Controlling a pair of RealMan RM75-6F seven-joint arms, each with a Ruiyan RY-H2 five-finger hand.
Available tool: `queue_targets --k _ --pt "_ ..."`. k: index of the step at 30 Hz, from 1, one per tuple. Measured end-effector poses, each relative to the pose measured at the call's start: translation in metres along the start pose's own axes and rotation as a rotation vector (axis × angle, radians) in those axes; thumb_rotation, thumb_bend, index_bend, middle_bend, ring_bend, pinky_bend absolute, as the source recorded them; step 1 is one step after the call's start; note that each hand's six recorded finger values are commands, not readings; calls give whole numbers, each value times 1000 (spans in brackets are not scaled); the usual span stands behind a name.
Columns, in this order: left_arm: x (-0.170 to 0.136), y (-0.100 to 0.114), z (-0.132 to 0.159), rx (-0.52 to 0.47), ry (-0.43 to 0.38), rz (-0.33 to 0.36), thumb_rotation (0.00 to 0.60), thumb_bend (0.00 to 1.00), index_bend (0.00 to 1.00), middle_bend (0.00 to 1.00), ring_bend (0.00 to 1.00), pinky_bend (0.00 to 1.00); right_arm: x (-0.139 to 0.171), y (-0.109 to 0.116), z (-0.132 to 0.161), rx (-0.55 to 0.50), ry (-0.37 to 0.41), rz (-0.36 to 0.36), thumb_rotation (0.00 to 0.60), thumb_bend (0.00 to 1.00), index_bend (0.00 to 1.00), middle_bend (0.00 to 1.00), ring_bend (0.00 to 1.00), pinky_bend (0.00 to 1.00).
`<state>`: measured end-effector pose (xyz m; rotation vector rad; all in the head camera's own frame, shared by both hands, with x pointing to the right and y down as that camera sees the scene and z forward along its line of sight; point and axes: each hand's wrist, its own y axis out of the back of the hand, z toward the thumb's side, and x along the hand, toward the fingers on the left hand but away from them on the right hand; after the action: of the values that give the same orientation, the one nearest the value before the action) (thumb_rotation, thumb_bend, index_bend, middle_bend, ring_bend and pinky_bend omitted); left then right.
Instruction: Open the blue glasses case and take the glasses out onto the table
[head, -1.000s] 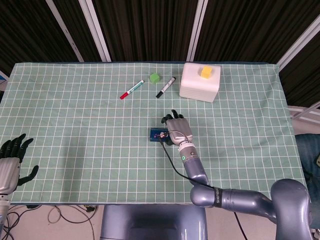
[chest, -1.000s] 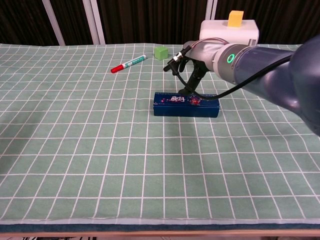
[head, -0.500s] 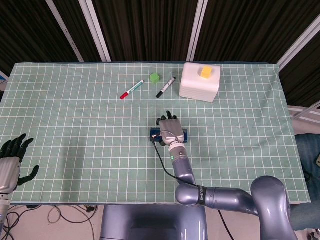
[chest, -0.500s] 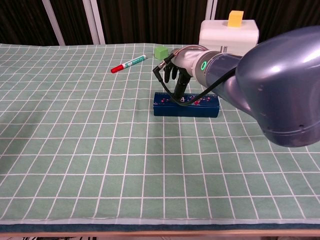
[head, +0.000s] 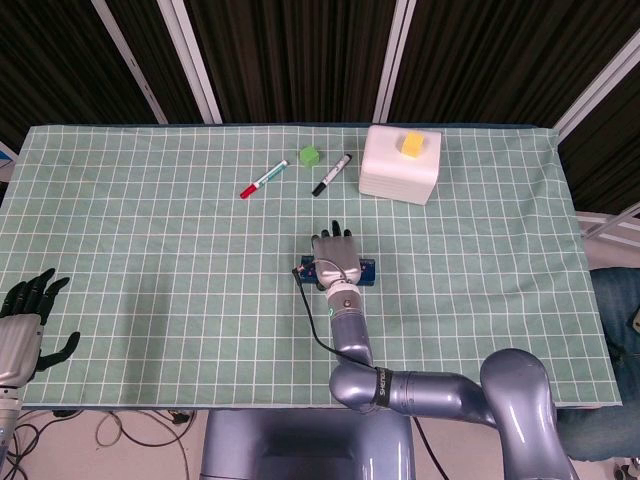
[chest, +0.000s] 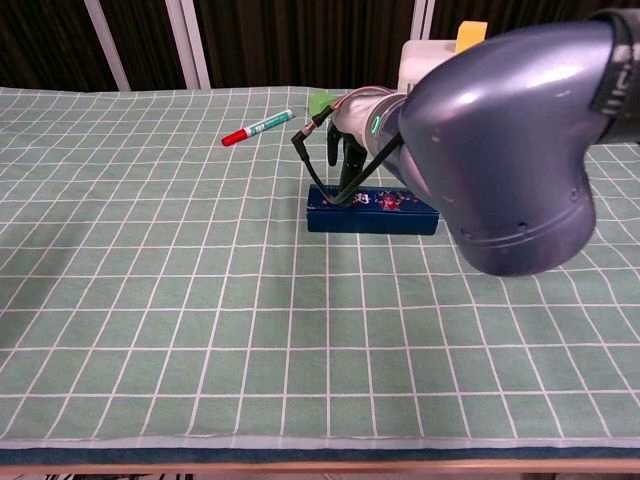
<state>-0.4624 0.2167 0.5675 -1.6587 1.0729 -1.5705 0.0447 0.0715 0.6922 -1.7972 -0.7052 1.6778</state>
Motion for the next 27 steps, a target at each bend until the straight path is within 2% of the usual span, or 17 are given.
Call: queue_targets --k 9,27 --pt "2 -1 0 -10 1 -14 600 308 97 0 0 0 -8 -5 7 17 -28 30 600 293 270 241 50 186" --pt "3 -3 -1 -17 9 -28 600 308 97 0 0 0 -13 -11 13 3 -38 37 600 308 308 250 51 186"
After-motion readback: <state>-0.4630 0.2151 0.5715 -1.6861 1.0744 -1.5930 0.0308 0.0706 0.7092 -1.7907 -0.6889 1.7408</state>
